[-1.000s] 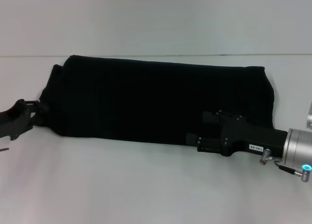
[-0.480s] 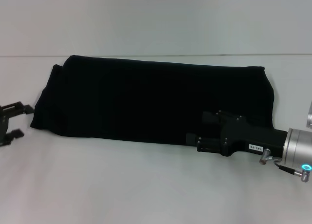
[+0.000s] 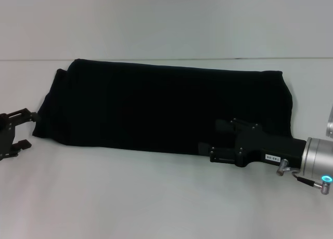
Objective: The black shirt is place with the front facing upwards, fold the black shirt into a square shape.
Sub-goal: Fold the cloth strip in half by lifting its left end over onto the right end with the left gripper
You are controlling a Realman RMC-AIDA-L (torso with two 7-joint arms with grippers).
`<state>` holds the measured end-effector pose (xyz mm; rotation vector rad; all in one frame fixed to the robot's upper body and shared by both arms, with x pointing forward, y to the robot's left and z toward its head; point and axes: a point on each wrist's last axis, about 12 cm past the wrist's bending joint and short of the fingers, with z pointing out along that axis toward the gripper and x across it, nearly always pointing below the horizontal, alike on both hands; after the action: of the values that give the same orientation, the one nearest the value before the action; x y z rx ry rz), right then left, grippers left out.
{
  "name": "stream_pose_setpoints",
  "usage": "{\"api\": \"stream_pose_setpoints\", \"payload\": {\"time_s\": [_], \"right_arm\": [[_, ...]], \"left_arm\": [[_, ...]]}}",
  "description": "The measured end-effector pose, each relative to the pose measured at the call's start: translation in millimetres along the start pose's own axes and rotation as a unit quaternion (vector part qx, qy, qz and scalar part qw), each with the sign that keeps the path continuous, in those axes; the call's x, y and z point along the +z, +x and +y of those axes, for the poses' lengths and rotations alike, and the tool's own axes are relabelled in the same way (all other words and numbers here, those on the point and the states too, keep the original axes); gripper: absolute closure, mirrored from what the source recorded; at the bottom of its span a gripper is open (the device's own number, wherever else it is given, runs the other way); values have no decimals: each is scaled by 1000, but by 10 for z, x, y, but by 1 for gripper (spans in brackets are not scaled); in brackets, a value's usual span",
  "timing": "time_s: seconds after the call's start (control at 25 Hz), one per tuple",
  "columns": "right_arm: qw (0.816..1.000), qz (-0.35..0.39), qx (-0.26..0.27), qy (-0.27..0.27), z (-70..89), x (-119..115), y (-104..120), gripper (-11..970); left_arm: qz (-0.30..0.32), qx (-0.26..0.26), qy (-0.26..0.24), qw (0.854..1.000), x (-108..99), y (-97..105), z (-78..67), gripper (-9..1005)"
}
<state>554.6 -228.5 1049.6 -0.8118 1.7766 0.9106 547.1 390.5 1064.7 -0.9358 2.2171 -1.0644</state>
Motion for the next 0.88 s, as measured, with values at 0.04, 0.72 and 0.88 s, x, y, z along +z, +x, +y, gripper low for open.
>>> {"api": "stream_pose_setpoints", "payload": {"time_s": [0.04, 0.72, 0.88], "right_arm": [[1000, 0, 0, 0, -1, 0, 0, 12], [1000, -1, -1, 0, -5, 8, -14, 12], [1000, -1, -1, 0, -5, 9, -15, 12]], "left_arm": [[-1, 0, 0, 1000, 9, -4, -9, 144], [-12, 12, -15, 1000, 200, -40, -132, 149], [-13, 17, -22, 1000, 227, -50, -155, 148]]}}
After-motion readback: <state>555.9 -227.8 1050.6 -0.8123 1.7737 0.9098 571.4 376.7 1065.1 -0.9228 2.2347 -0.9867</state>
